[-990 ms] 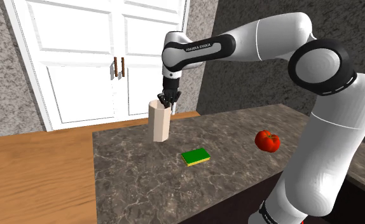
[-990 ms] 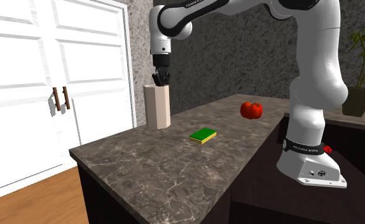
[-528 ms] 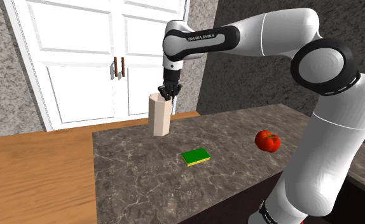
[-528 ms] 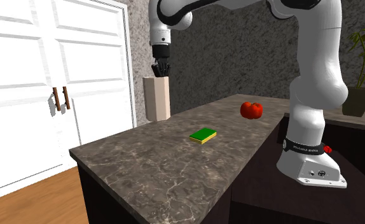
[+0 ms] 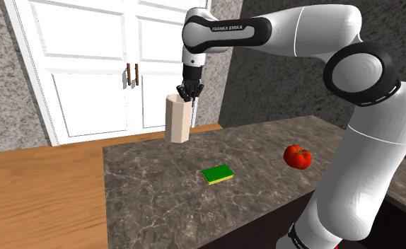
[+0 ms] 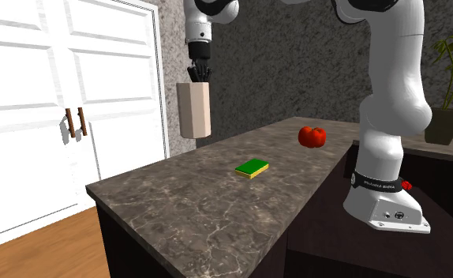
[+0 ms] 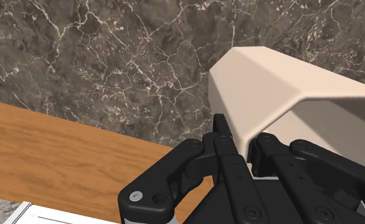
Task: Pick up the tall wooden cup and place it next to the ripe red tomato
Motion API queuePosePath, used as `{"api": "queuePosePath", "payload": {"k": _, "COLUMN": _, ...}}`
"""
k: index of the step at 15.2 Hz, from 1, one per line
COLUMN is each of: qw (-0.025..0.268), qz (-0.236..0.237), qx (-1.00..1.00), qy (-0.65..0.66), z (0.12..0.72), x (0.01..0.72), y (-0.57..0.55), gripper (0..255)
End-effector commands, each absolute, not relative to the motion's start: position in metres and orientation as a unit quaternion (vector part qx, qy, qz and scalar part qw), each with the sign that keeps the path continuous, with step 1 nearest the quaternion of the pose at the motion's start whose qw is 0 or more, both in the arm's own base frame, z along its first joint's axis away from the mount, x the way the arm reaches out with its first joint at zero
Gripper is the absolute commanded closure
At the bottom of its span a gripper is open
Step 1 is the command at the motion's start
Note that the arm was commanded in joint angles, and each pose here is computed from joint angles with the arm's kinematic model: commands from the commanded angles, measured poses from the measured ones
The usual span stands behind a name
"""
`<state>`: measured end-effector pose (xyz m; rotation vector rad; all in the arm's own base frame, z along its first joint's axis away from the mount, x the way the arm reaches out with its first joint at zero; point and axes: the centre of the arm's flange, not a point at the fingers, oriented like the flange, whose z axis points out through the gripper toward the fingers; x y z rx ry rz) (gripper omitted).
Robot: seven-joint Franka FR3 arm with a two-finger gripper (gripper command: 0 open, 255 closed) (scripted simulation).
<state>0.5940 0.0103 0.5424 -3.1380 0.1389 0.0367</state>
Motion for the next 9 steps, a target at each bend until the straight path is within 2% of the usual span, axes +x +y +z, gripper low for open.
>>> {"api": "queuePosePath", "payload": {"k": 1, "qw": 0.0, "qz": 0.011, "qx": -0.999, "qy": 0.044, "z": 0.553, "x": 0.592, "y": 0.011, "gripper": 255}}
{"api": "queuePosePath", "payload": {"k": 9, "qw": 0.0, "qz": 0.011, "qx": -0.999, "qy": 0.044, "z": 0.595, "x": 0.592, "y": 0.011, "gripper": 255}}
